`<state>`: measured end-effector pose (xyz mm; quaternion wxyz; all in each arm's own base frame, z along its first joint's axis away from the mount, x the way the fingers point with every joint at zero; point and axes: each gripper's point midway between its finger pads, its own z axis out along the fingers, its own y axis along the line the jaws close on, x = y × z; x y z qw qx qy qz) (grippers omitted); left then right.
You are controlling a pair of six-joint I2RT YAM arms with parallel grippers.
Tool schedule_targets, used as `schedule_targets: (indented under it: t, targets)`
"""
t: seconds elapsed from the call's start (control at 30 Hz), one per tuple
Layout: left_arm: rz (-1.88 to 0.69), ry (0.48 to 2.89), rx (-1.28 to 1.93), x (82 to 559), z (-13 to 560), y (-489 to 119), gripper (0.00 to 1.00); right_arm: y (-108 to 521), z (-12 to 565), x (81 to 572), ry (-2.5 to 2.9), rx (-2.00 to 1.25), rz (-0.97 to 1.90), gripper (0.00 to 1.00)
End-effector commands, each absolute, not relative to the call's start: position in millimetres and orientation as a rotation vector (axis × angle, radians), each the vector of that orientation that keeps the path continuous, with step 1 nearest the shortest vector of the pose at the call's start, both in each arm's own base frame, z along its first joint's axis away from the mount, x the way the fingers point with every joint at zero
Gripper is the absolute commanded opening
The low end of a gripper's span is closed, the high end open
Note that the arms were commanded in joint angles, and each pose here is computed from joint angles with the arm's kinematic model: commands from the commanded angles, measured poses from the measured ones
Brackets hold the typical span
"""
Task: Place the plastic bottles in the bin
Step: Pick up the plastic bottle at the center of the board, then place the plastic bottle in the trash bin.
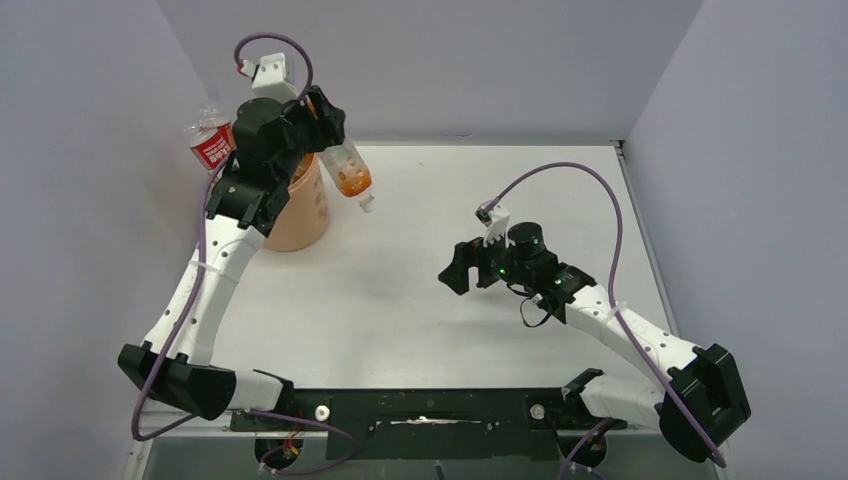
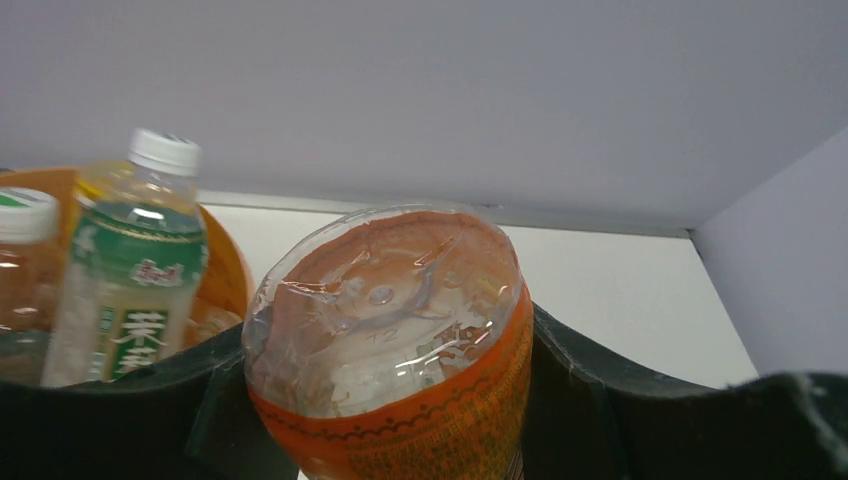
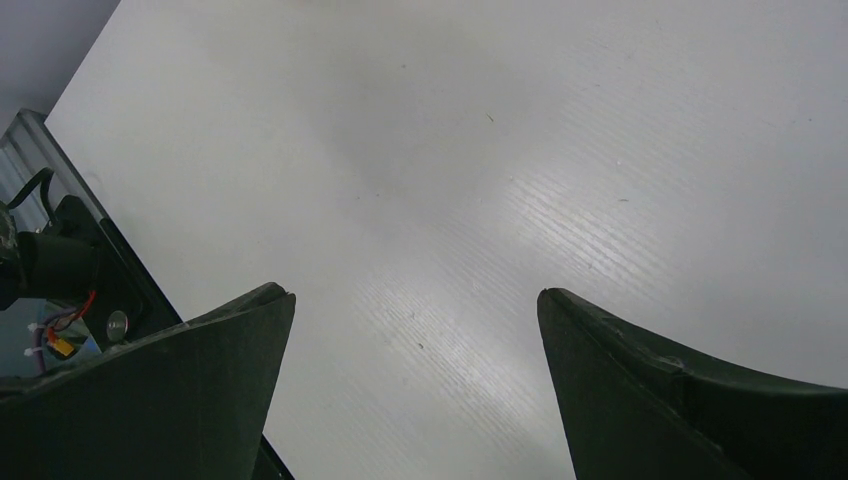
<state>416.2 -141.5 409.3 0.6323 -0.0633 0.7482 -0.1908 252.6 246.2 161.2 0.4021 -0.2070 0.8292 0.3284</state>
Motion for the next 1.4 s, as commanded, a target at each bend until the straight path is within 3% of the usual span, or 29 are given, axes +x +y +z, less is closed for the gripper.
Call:
schedule_targets:
  t: [0.0, 0.27, 0.57, 0.93, 1.37]
  targets:
    - [-0.228, 1.512, -0.155, 401, 485, -90, 0.46, 250, 181, 257, 2.005, -0.496, 0.866, 0.98]
    - [0.054, 1.347, -0.252, 389, 517, -28, 0.46, 251, 176, 255, 2.022, -0.508, 0.873, 0.98]
    - [0.299, 1.294, -0.320, 399, 503, 19, 0.46, 252, 172, 252, 2.042, -0.523, 0.883, 0.98]
    - [0.403, 1.241, -0.415, 418, 486, 67, 0.46, 252, 160, 250, 2.079, -0.544, 0.879, 0.98]
    - [0.465, 1.296, -0.395, 438, 440, 75, 0.46, 256, 143, 251, 2.111, -0.547, 0.888, 0.98]
